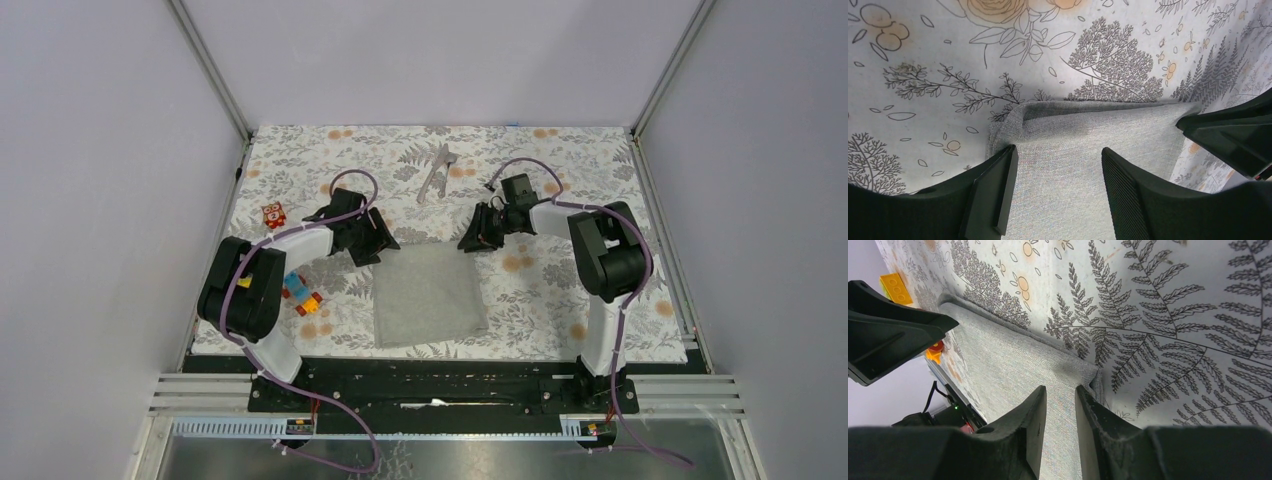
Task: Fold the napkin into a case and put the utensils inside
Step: Smooth out the lower triangle-folded napkin at the center of the board.
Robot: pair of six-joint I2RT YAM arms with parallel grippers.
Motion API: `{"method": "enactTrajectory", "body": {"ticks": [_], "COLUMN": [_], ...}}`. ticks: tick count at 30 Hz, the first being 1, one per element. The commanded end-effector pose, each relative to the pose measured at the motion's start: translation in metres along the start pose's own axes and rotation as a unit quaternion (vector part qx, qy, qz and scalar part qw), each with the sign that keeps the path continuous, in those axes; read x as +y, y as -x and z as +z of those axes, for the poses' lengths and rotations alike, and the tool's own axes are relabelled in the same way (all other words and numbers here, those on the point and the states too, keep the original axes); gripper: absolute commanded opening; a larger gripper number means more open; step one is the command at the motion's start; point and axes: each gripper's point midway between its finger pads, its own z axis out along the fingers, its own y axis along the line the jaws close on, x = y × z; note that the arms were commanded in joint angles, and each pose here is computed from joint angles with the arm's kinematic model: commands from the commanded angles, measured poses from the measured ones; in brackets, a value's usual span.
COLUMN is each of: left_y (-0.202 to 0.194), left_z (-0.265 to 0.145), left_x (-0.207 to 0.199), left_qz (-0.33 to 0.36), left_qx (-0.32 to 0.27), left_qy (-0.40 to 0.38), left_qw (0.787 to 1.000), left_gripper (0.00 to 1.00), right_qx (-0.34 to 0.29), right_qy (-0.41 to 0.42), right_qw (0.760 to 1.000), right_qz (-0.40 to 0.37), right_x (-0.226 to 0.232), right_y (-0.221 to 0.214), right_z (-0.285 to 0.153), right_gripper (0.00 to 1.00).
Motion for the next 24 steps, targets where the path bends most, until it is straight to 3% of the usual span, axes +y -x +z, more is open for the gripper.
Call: {"method": "enactTrajectory", "body": {"ticks": [1,5,9,13,18,20,24], "left_y": [0.027,0.027,0.031,0.025,0.024,0.029,0.026], "left_z": [-0.015,-0.033,-0.030,-0.004,0.016,0.012,-0.020], "left_x": [-0.024,-0.058,-0.061,-0.042,-0.013,-0.013,-0.044], "left_qz": [0.027,0.041,0.042,0.030,0.037,0.049,0.085], "left_qx": [-0.039,-0.018,-0.019,0.004,0.009,0.000,-0.005], "left_qy": [-0.024,-0.082,-0.084,-0.055,0.006,0.016,-0.023], "left_qw": [0.999,0.996,0.995,0.998,0.999,0.999,0.996], "left_gripper": [0.68,0.70,0.72,0.72,0.72,0.72,0.75], "right_qx": [-0.020,-0.034,-0.017,0.005,0.019,0.030,0.035], "right_qy": [-0.015,0.023,0.065,0.087,0.057,0.044,0.011], "right_qw": [0.999,0.998,0.997,0.996,0.998,0.998,0.998], "right_qz": [-0.025,-0.040,-0.042,-0.010,-0.009,-0.016,-0.046], "right_x": [-0.003,0.034,0.056,0.045,0.021,0.021,0.021], "right_y": [0.002,0.009,-0.004,-0.024,-0.058,-0.071,-0.091], "right_z": [-0.010,-0.029,-0.029,-0.016,-0.021,-0.032,-0.063], "right_gripper": [0.36,0.39,0.42,0.41,0.41,0.42,0.54]}}
